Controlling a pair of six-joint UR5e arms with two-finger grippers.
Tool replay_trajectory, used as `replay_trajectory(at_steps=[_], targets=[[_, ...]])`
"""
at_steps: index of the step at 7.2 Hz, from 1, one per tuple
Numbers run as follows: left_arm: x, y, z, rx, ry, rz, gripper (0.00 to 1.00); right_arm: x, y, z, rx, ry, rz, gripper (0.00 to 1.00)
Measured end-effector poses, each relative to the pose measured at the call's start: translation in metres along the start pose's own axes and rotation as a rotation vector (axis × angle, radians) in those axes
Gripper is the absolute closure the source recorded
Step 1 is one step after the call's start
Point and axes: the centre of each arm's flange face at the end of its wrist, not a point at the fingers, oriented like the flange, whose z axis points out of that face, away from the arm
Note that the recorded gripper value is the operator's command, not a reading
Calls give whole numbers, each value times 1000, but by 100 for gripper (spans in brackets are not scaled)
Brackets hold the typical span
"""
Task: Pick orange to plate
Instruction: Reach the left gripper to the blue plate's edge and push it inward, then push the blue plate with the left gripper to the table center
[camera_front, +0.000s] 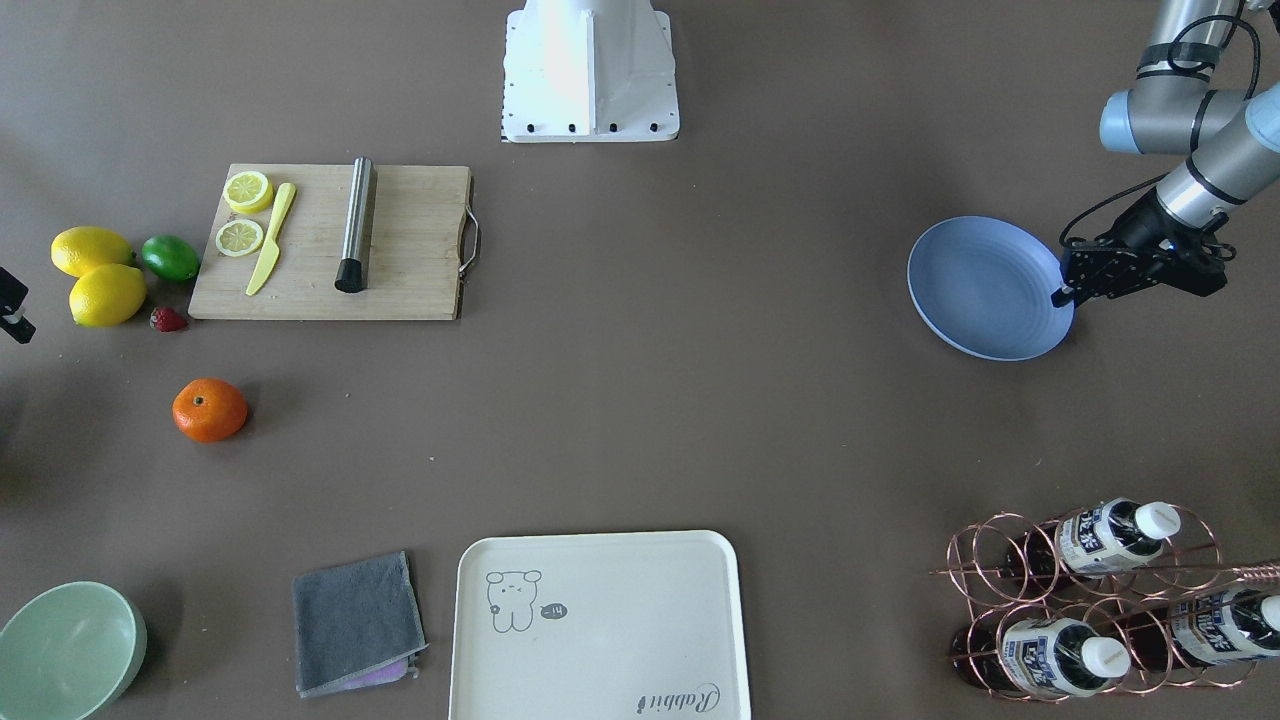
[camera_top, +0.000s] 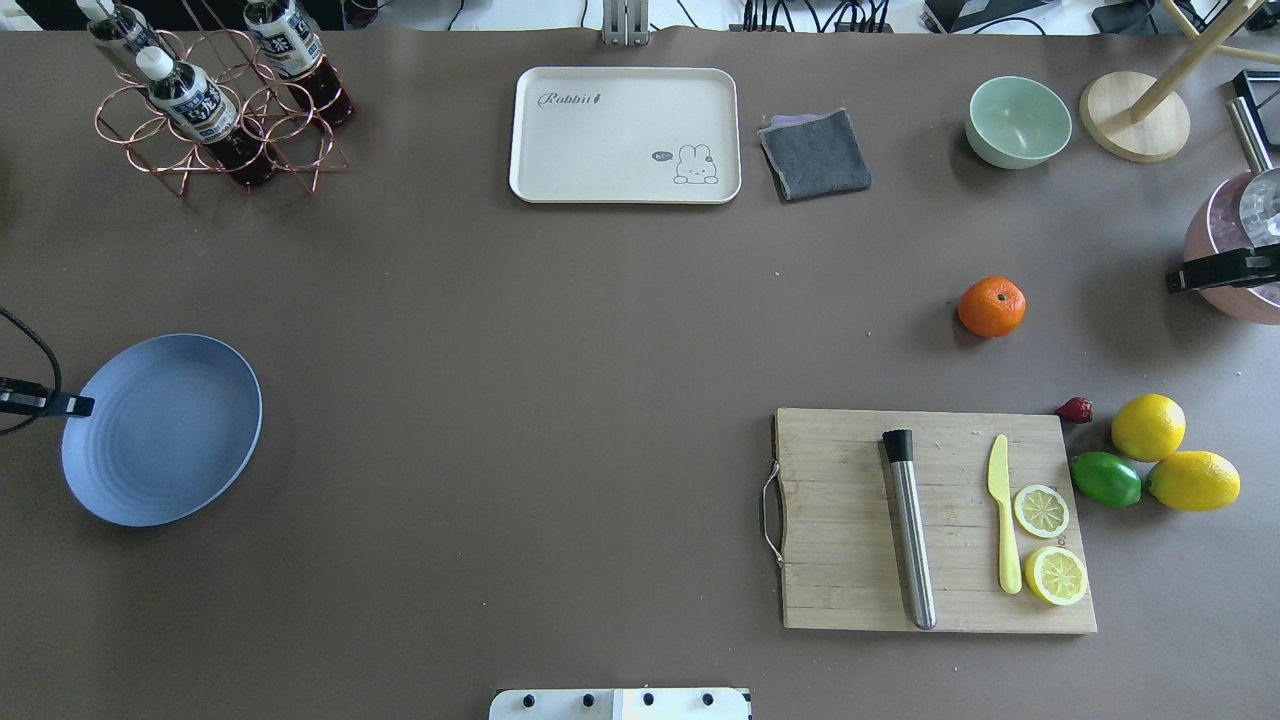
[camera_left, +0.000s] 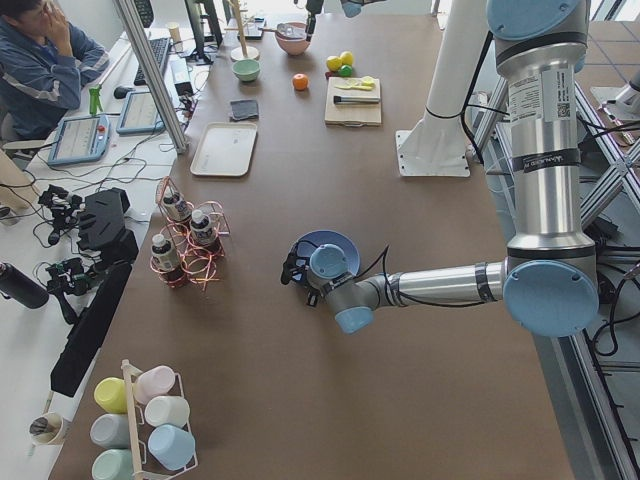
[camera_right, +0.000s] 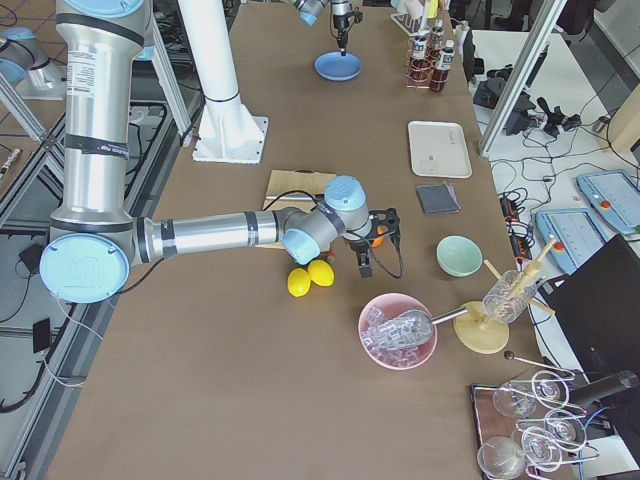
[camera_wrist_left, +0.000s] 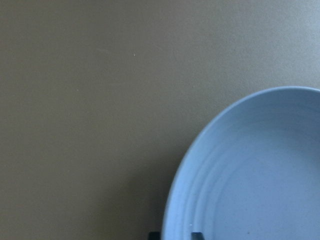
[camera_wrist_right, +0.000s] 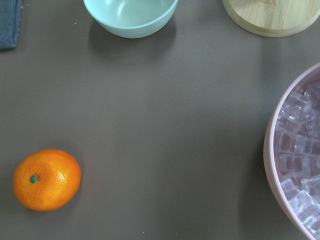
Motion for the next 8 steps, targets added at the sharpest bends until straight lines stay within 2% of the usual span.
replay_trajectory(at_steps=[2,4,5,6,8], targets=[[11,-15,-20,-22,95,-2,100,0,0,0,0,-2,-1,0],[47,-62,-51,9,194,-57,100,-1,0,0,0,-5,-1,0],[77,-89,-48,35,213,-87,100,-1,0,0,-2,-7,0,0],[117,-114,-28,55,211,-111,100,-1,1,0,-3,-8,1,0],[213,-158,25,71,158,-139,100,0,1,0,-3,-8,2,0]])
